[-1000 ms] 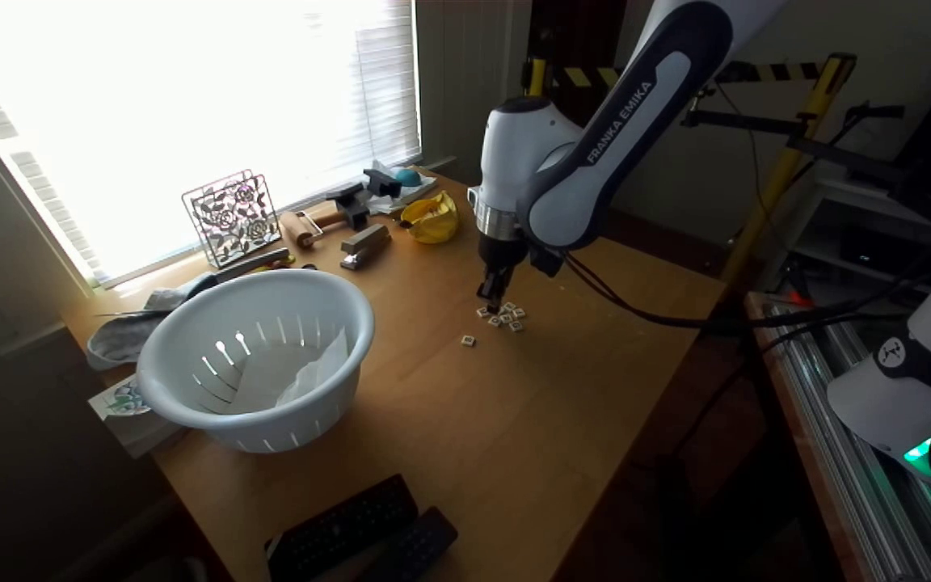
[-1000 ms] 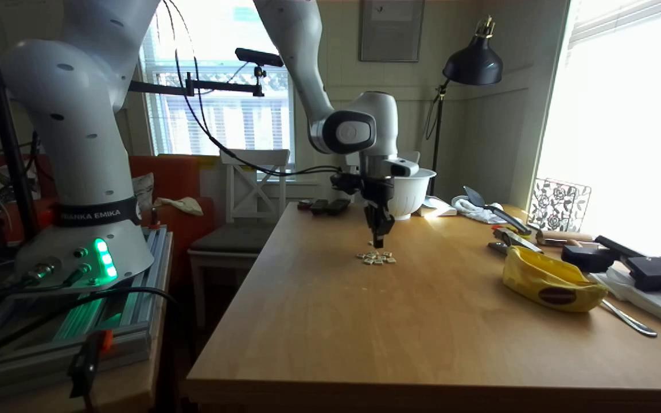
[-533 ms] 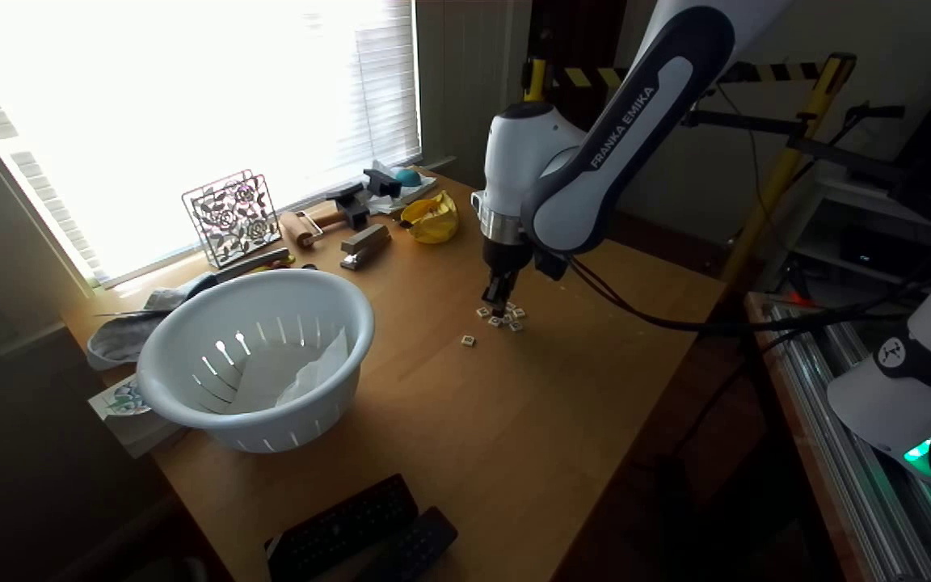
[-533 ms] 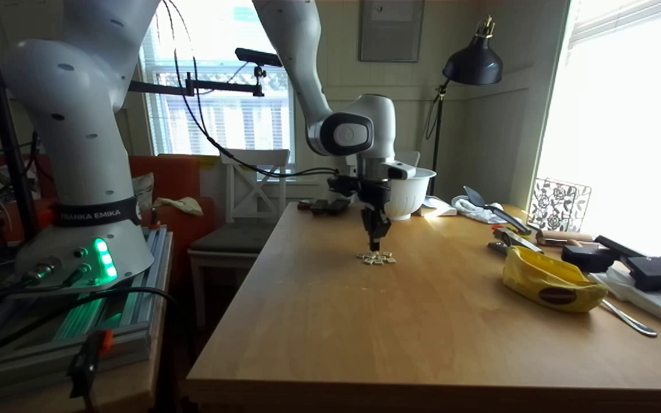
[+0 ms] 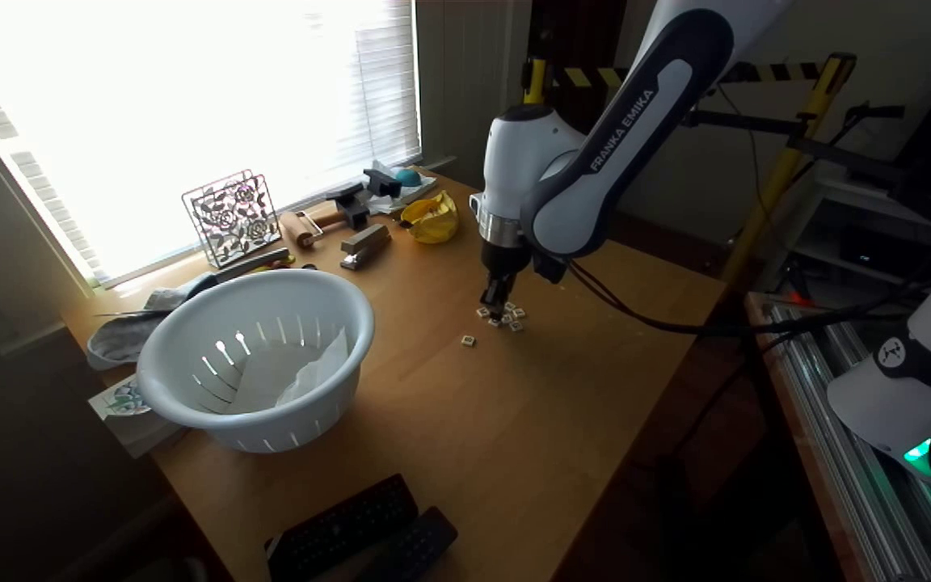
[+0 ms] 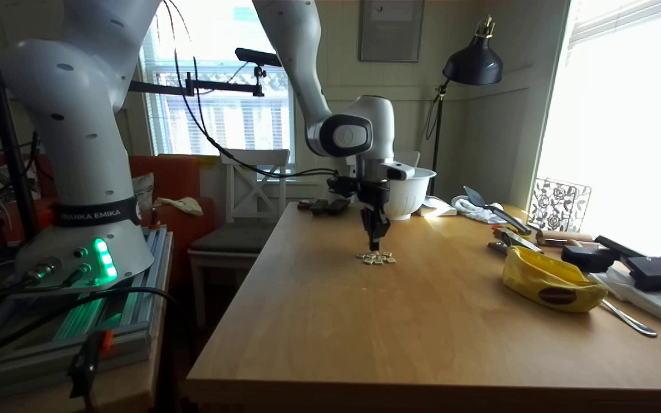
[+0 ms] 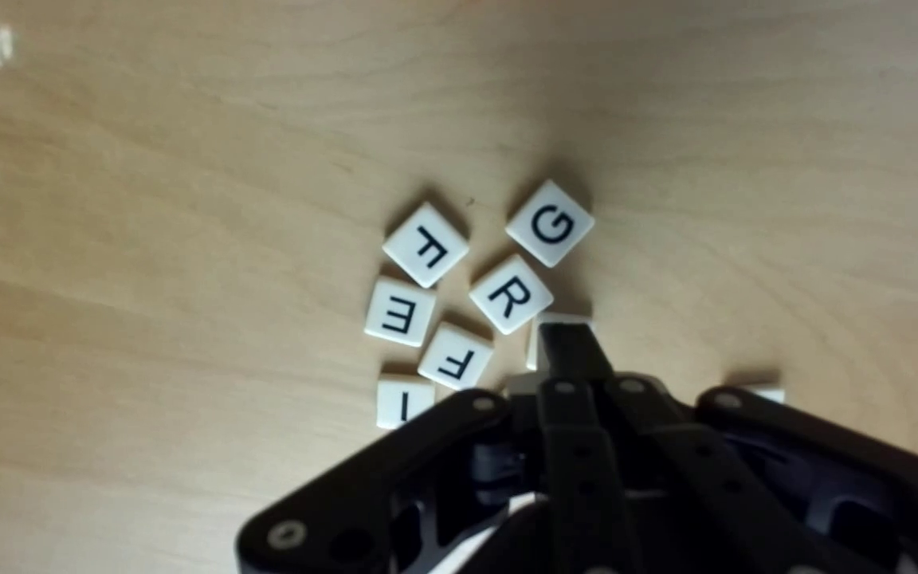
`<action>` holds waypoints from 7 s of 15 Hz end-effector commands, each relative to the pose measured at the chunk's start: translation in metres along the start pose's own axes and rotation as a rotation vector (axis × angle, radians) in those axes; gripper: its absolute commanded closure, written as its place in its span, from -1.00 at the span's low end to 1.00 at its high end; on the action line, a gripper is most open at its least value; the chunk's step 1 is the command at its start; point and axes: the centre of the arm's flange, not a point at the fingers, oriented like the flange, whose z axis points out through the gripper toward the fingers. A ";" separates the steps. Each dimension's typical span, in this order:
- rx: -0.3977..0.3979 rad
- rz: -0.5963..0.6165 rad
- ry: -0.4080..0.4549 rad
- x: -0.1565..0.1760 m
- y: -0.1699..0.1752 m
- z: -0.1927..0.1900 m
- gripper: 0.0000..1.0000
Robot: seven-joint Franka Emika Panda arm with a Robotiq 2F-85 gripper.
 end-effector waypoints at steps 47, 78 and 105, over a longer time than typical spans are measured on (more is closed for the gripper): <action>0.015 -0.189 0.049 0.022 -0.032 0.024 1.00; 0.001 -0.226 0.083 0.008 -0.038 0.007 1.00; -0.072 -0.550 0.081 -0.036 0.019 -0.008 1.00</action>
